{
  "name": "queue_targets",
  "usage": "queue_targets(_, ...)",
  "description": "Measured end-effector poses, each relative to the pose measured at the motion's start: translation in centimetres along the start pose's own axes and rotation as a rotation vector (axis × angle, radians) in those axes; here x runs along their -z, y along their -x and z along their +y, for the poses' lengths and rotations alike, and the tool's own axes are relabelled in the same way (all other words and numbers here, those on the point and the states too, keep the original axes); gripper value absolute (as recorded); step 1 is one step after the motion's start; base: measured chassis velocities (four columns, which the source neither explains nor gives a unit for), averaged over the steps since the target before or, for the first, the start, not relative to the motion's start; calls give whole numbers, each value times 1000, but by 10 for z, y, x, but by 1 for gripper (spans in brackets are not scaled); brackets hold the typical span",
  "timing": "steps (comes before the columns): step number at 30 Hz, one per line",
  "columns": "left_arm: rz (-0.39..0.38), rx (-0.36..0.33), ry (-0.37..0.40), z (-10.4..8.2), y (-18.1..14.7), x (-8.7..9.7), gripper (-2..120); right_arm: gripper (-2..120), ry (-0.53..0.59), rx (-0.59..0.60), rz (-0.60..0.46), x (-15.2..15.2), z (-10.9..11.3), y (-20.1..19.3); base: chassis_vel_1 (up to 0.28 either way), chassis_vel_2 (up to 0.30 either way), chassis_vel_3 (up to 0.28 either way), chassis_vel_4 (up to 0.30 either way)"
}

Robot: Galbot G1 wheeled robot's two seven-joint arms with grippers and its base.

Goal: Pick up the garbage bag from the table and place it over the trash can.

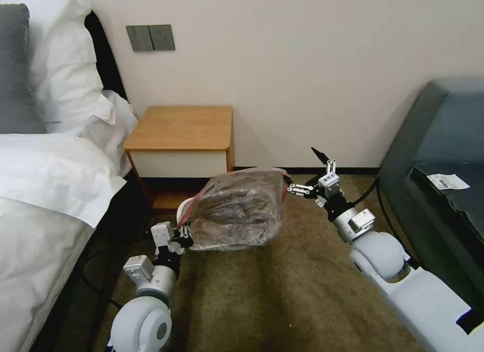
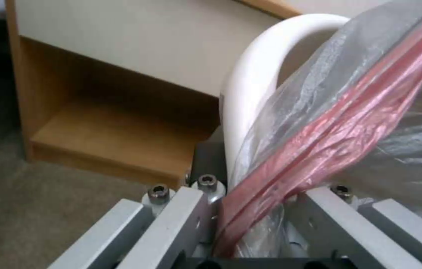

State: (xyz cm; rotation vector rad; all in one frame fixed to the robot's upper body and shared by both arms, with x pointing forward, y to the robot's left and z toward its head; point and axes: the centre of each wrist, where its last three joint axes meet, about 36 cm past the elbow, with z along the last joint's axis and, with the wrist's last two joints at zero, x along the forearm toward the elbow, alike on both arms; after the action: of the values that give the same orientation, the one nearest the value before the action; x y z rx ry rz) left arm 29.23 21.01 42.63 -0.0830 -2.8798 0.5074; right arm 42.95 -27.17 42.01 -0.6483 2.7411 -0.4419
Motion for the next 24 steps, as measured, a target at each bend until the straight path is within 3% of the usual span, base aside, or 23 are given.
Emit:
queue_targets(6, -21, -35, -44, -7, -9, 12, 6, 100, -5, 22, 82, -23, -15, -9, 0, 0, 0, 0)
queue_targets(11, -36, -25, -36, -3, -5, 14, 6, 100, 159, 71, 176, -19, -24, -21, 0, 0, 0, 0)
queue_targets(12, -36, -19, -31, 0, -1, 12, 6, 100, 226, 86, 196, -13, -25, -22, 0, 0, 0, 0)
queue_targets(13, -32, -7, -26, 5, 5, 7, 6, 100, 361, 102, 252, 3, -25, -22, 0, 0, 0, 0)
queue_targets(16, -28, 0, -25, 7, 8, 3, 6, 100, 426, 112, 290, 14, -26, -23, 0, 0, 0, 0)
queue_targets(24, -22, 12, -24, 9, 14, -3, 6, 100, 412, 172, 336, 26, -29, -31, 0, 0, 0, 0)
